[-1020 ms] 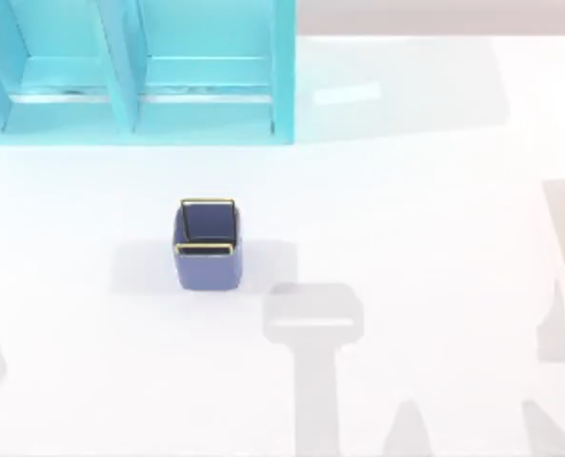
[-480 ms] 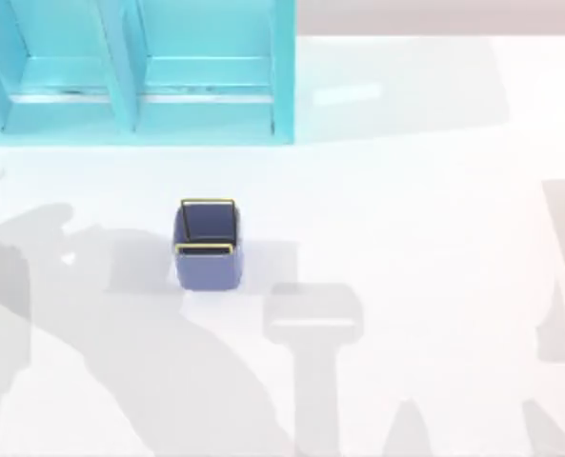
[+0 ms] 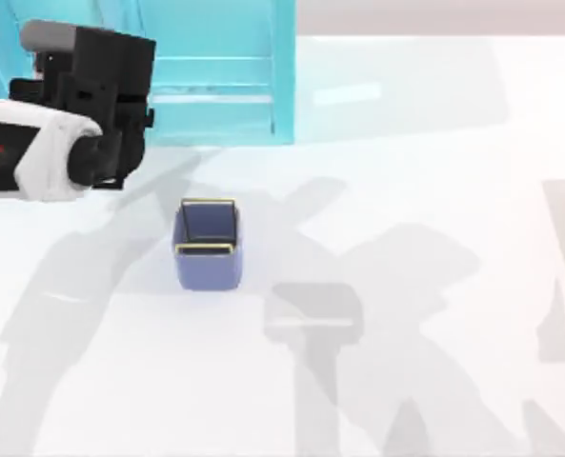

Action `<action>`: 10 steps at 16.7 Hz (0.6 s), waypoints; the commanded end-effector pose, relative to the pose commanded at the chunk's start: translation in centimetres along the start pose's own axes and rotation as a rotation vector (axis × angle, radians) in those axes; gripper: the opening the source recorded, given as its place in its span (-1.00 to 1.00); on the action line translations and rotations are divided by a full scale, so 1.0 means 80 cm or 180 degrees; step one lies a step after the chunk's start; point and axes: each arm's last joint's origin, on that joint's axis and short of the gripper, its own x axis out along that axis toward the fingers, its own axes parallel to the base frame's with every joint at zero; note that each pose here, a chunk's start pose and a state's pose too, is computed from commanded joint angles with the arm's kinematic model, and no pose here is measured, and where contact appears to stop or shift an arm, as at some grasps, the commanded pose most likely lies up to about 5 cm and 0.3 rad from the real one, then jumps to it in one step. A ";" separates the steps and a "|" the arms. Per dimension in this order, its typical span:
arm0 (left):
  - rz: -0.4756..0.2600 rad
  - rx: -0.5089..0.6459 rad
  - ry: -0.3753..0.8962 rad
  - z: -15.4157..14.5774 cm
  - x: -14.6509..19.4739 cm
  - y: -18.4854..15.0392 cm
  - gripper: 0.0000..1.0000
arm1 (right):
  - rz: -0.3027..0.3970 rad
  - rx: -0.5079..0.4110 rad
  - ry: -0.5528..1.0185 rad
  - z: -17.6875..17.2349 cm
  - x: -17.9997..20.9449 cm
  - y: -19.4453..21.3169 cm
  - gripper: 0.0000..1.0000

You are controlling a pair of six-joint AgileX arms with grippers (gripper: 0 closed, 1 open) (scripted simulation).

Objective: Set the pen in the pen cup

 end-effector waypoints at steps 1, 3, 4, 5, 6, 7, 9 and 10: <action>0.0090 -0.0026 -0.0235 0.001 -0.025 -0.024 -1.00 | 0.0000 0.0000 0.0000 0.000 0.000 0.000 1.00; 0.0258 -0.0195 -0.0644 0.003 -0.079 -0.062 -1.00 | 0.0000 0.0000 0.0000 0.000 0.000 0.000 1.00; 0.0332 -0.0323 -0.0807 0.002 -0.106 -0.077 -1.00 | 0.0000 0.0000 0.0000 0.000 0.000 0.000 1.00; 0.0398 -0.0471 -0.0940 0.002 -0.133 -0.089 -1.00 | 0.0000 0.0000 0.0000 0.000 0.000 0.000 1.00; 0.0455 -0.0631 -0.1042 0.001 -0.158 -0.099 -1.00 | 0.0000 0.0000 0.0000 0.000 0.000 0.000 1.00; 0.0504 -0.0796 -0.1115 0.000 -0.182 -0.106 -1.00 | 0.0000 0.0000 0.0000 0.000 0.000 0.000 1.00; 0.0569 -0.1101 -0.1187 -0.002 -0.222 -0.114 -1.00 | 0.0000 0.0000 0.0000 0.000 0.000 0.000 1.00; 0.0588 -0.1231 -0.1198 -0.003 -0.237 -0.117 -1.00 | 0.0000 0.0000 0.0000 0.000 0.000 0.000 1.00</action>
